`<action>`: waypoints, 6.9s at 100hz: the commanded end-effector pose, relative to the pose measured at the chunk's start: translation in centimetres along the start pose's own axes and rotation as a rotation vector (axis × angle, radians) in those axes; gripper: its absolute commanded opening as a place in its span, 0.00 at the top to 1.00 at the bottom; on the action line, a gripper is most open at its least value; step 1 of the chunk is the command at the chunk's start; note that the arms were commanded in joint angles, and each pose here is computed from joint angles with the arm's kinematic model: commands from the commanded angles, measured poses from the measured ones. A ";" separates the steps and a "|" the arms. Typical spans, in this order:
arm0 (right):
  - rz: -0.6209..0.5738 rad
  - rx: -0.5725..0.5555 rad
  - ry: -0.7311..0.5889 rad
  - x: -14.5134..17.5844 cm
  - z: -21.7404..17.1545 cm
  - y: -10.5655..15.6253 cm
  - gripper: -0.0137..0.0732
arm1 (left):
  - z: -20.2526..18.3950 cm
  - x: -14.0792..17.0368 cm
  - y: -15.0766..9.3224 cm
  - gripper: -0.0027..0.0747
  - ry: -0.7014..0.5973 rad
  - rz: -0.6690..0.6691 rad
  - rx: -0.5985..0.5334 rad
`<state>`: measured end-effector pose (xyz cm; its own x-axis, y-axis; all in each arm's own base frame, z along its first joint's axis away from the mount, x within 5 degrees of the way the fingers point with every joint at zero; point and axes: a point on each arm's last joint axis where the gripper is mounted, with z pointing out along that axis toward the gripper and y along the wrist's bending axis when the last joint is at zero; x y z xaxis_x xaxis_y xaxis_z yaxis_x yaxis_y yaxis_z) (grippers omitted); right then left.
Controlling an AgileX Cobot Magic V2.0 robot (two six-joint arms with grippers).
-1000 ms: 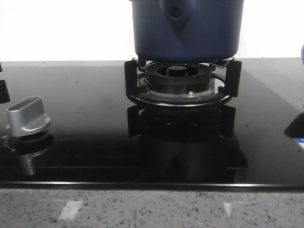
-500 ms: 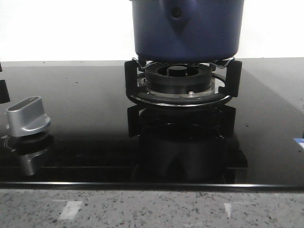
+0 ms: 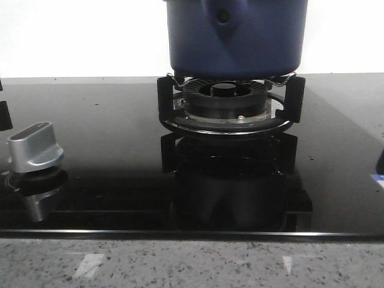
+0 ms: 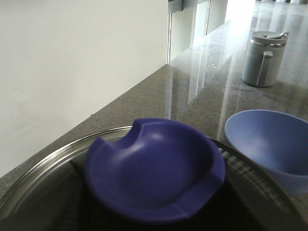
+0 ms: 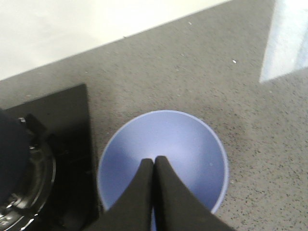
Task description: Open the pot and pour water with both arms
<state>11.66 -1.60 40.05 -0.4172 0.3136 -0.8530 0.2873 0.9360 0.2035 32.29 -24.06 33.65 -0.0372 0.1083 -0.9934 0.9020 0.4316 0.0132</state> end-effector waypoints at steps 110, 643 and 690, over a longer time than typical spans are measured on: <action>-0.024 -0.063 -0.140 -1.2 -2.2 0.4 0.92 | -0.2 -3.2 -0.1 0.26 -0.118 -0.023 -0.008; -0.160 -0.071 -0.360 20.0 4.0 -5.5 0.93 | -31.0 19.0 -14.2 0.99 0.011 -0.235 -1.076; -0.171 -0.044 -0.263 22.2 5.3 -6.1 0.93 | -31.0 19.0 -14.2 0.99 0.011 -0.235 -1.076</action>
<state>5.24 -1.11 18.08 -0.2228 0.1331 -0.9657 0.1910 0.9774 0.0906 5.37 -0.47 18.50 -0.2230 -0.0542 -0.9733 0.0356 0.9973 -0.0637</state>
